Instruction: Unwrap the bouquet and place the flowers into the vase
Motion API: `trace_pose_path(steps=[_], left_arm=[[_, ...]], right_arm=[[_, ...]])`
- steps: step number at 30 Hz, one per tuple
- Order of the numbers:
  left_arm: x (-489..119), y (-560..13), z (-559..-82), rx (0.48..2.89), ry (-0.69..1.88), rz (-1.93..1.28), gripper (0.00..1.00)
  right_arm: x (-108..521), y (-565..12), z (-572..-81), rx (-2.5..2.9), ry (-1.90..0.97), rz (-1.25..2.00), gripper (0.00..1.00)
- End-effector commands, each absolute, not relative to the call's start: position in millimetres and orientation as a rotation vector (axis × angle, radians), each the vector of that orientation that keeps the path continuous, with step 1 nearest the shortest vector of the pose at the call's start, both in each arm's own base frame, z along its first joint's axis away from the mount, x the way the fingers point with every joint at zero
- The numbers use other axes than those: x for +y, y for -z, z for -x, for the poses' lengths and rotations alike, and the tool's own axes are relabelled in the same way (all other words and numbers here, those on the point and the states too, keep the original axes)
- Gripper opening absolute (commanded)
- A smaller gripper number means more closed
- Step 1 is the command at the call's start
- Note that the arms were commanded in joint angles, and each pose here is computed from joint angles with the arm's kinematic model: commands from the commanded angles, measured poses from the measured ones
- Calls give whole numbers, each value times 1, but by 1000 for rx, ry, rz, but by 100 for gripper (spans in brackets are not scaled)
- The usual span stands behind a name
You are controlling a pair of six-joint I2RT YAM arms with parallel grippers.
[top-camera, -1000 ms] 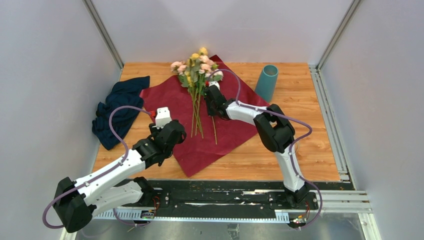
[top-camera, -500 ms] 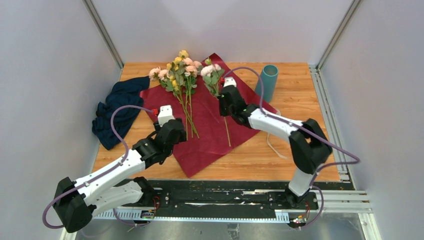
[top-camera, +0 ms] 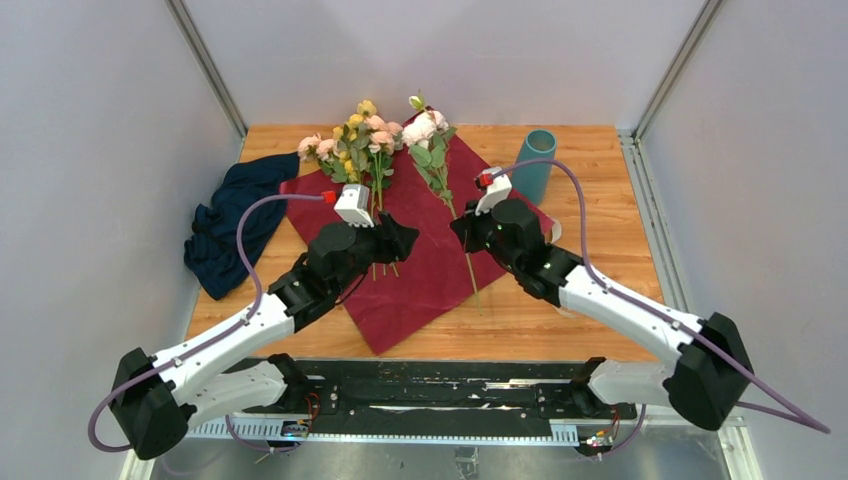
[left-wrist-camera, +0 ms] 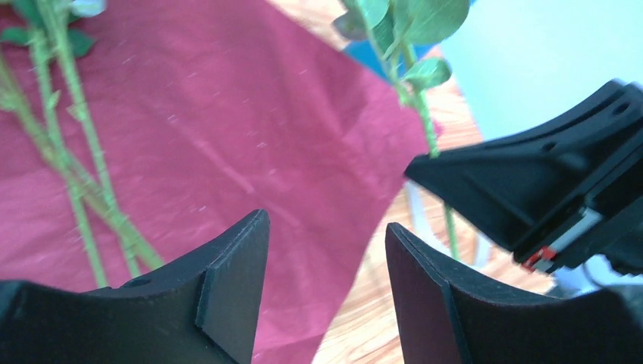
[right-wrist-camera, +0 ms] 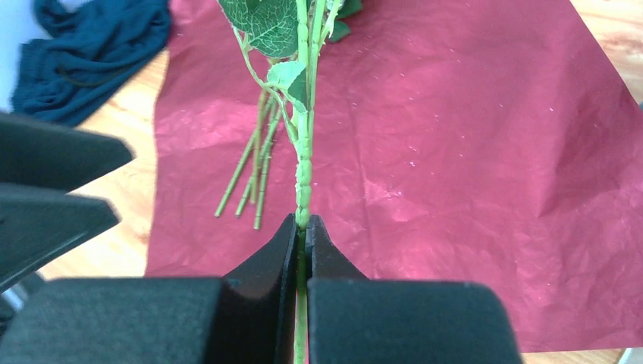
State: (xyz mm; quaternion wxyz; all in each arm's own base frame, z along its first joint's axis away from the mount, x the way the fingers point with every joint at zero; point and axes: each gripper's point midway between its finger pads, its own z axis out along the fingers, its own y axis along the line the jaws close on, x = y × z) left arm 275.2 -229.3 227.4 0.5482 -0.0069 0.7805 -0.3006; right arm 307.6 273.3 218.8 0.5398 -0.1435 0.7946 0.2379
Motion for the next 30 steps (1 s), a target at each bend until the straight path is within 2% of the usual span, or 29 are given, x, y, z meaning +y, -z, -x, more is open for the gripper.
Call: trace_pose_path(steps=[1,9,15,19,25,30], left_arm=[[-264,-290,-276,1656,962,-33,63],[-297,-309,-271,1572,1188,-58,60],[-301,-319,-272,1547,1203,-74,57],[-308,-320,-276,1554,1206,-91,50],[-326,-312,-285,1578,1248,-100,47],[-334,-305,-291,1595,1260,-95,37]], right_arm=[[280,-249,-279,1777,-673,400,0],[281,-258,-252,1747,-708,446,0],[281,-260,-246,1741,-728,460,0],[278,-258,-244,1747,-723,463,0],[270,-265,-235,1728,-744,455,0],[265,-269,-229,1721,-746,463,0]])
